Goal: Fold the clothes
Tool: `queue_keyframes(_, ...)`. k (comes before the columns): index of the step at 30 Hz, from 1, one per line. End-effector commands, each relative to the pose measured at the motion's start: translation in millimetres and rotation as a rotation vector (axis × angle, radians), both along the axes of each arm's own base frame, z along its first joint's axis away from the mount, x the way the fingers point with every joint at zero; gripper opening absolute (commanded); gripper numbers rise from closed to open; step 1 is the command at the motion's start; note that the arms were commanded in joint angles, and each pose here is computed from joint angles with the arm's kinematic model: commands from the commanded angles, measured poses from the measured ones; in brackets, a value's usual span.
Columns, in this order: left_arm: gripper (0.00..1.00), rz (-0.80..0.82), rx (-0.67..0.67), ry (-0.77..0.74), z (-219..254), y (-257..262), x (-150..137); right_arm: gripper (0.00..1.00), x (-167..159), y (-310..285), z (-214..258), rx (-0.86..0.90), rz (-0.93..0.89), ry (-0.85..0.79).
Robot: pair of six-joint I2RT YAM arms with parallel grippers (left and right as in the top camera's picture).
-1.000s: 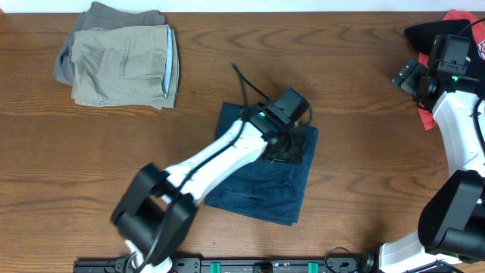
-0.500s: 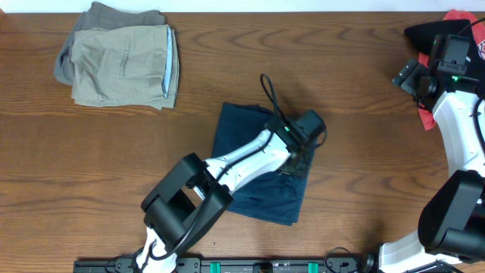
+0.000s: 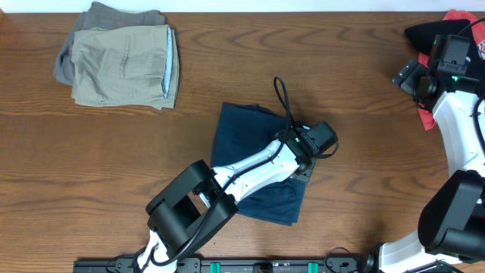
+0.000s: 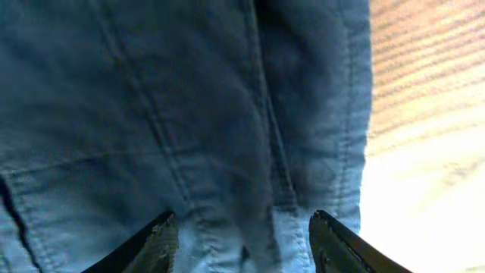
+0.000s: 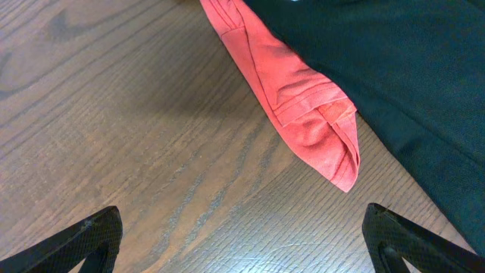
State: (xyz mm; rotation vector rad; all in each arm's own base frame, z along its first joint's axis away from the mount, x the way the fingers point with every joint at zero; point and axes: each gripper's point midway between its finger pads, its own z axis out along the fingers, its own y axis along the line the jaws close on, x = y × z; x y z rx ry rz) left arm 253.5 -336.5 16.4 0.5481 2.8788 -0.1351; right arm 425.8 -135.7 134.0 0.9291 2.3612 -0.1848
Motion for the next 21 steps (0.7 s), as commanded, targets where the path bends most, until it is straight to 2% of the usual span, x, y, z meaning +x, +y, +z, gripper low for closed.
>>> queue_keyframes(1,0.57,0.025,0.025,-0.034,1,6,7,0.99,2,-3,9,-0.021,0.001,-0.017)
queue_keyframes(7,0.52,0.043,0.036,-0.020,-9,6,6,0.99,2,-3,9,-0.021,0.002,-0.017)
queue_keyframes(21,0.53,0.071,-0.005,0.032,-15,-5,-1,0.99,2,-3,9,-0.021,0.002,-0.017)
